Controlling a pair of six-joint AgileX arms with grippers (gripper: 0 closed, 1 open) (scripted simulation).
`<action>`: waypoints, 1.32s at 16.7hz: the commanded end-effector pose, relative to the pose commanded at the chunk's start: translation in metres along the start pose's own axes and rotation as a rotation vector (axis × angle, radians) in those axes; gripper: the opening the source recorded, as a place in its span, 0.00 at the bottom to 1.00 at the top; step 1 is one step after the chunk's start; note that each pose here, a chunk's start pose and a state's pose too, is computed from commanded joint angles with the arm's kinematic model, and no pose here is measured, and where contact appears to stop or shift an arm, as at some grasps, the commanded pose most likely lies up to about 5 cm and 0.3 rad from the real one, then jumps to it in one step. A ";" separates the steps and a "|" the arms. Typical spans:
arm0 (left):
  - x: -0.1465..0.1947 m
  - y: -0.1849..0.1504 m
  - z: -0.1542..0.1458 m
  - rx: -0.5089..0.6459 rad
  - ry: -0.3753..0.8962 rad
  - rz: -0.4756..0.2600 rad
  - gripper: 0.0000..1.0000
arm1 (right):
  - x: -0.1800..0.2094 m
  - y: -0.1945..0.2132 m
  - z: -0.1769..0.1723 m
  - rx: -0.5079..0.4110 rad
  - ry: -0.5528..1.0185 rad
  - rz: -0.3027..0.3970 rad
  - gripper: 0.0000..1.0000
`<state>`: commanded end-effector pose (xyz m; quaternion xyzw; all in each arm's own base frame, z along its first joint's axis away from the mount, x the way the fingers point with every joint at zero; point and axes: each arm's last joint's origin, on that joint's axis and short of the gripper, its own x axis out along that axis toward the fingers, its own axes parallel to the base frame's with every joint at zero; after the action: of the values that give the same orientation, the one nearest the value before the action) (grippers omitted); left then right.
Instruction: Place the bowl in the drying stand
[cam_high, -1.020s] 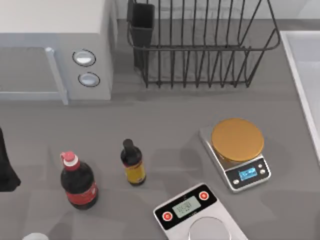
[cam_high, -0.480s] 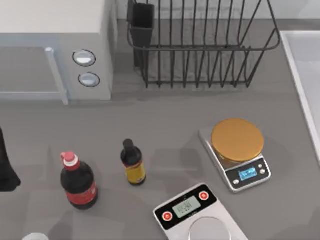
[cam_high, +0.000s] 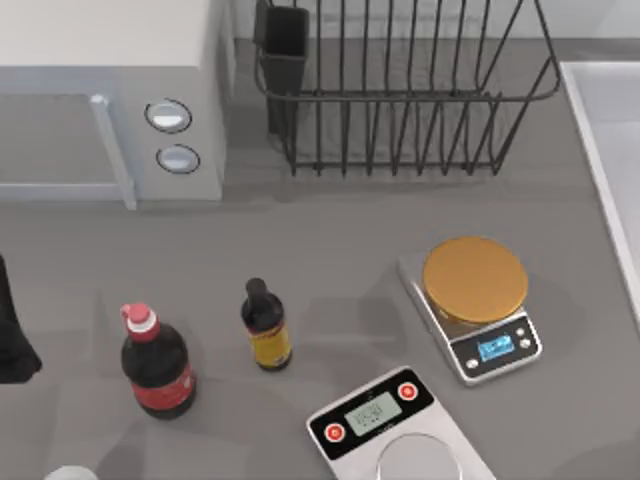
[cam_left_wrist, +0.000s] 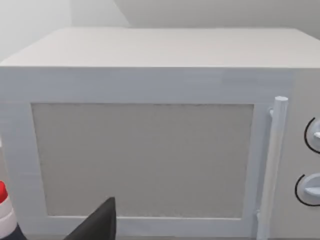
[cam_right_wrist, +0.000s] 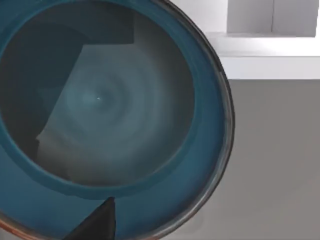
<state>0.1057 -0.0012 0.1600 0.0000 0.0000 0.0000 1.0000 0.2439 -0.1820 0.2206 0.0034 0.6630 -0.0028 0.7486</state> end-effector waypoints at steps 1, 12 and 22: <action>0.000 0.000 0.000 0.000 0.000 0.000 1.00 | 0.009 -0.001 0.001 0.001 0.000 0.000 1.00; 0.000 0.000 0.000 0.000 0.000 0.000 1.00 | 0.089 -0.001 -0.001 0.000 -0.002 -0.001 1.00; 0.000 0.000 0.000 0.000 0.000 0.000 1.00 | 0.089 -0.001 -0.001 0.000 -0.002 -0.001 0.32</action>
<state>0.1057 -0.0012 0.1600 0.0000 0.0000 0.0000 1.0000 0.2538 -0.1826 0.1325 0.0031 0.6621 -0.0035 0.7494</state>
